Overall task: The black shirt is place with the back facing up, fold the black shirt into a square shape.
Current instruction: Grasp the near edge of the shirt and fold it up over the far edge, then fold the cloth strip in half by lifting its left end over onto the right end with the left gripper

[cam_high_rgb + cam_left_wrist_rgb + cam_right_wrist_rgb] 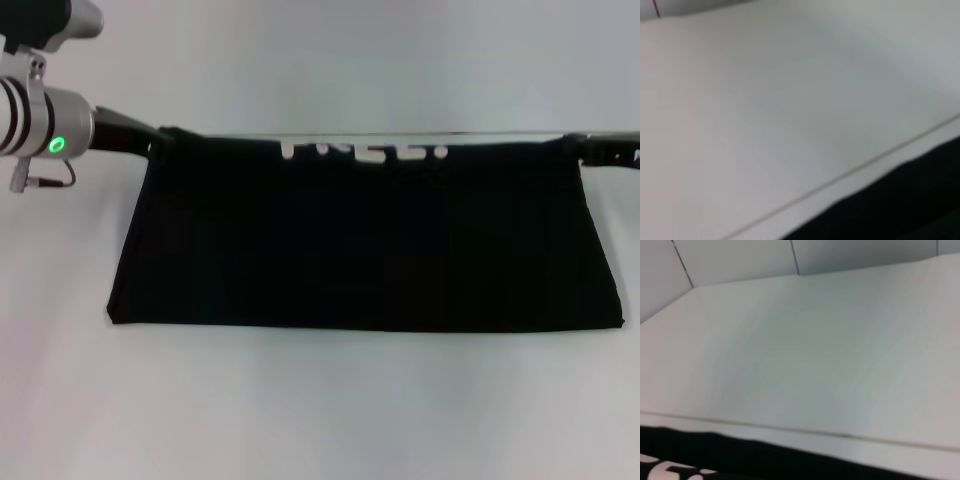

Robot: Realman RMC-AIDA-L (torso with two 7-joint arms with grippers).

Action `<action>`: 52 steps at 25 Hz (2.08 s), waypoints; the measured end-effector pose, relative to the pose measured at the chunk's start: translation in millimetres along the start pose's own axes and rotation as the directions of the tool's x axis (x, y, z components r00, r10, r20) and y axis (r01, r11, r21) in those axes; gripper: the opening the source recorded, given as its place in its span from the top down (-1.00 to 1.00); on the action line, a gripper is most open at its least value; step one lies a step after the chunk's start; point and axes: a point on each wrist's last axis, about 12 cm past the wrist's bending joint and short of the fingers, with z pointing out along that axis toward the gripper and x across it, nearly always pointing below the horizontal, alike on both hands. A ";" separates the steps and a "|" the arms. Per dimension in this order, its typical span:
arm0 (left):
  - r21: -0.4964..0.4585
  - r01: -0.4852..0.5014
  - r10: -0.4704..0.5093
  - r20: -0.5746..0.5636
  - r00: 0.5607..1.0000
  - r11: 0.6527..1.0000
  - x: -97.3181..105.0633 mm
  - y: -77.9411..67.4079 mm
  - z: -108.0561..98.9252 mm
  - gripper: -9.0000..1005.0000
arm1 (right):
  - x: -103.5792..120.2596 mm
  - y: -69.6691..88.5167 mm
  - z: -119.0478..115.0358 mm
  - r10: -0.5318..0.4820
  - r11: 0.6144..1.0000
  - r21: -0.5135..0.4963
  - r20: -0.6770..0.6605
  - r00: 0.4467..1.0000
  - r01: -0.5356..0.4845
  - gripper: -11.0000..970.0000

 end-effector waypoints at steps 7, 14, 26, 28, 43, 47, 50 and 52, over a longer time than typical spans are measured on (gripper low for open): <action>-0.037 -0.010 0.012 0.040 0.999 0.999 -16.3 1.6 -0.4 0.90 | -19.1 -2.1 0.1 -0.019 1.000 0.024 0.031 0.999 0.018 0.98; -0.102 0.006 0.000 0.064 0.998 0.995 -11.0 -2.9 12.4 0.89 | -19.1 1.7 9.3 -0.006 0.997 0.076 0.042 0.999 0.003 0.98; -0.192 -0.032 0.044 0.058 0.997 0.981 5.8 -23.1 38.7 0.87 | -4.5 19.1 32.7 0.000 0.990 0.140 0.013 1.000 -0.002 0.98; -0.194 -0.048 0.060 0.059 0.996 0.980 4.2 -28.0 41.3 0.87 | -3.1 21.3 34.2 0.004 0.990 0.139 0.012 1.000 -0.006 0.98; -0.288 0.052 -0.021 0.108 0.994 0.956 9.1 -15.9 40.1 0.45 | -5.8 5.2 24.5 0.053 0.978 0.199 0.051 0.997 -0.063 0.43; -0.287 0.113 -0.081 0.123 0.989 0.951 10.9 -7.2 35.1 0.18 | -7.3 0.2 15.9 0.100 0.983 0.148 0.049 0.994 -0.107 0.07; -0.226 0.181 -0.162 0.100 0.982 0.957 17.2 -0.4 27.6 -0.20 | -5.6 -2.7 3.7 0.144 0.988 0.060 0.027 0.989 -0.145 -0.16; -0.170 0.220 -0.211 0.070 0.975 0.961 21.7 1.8 20.9 -0.46 | -2.8 -4.2 -5.4 0.171 0.985 0.007 0.007 0.985 -0.171 -0.31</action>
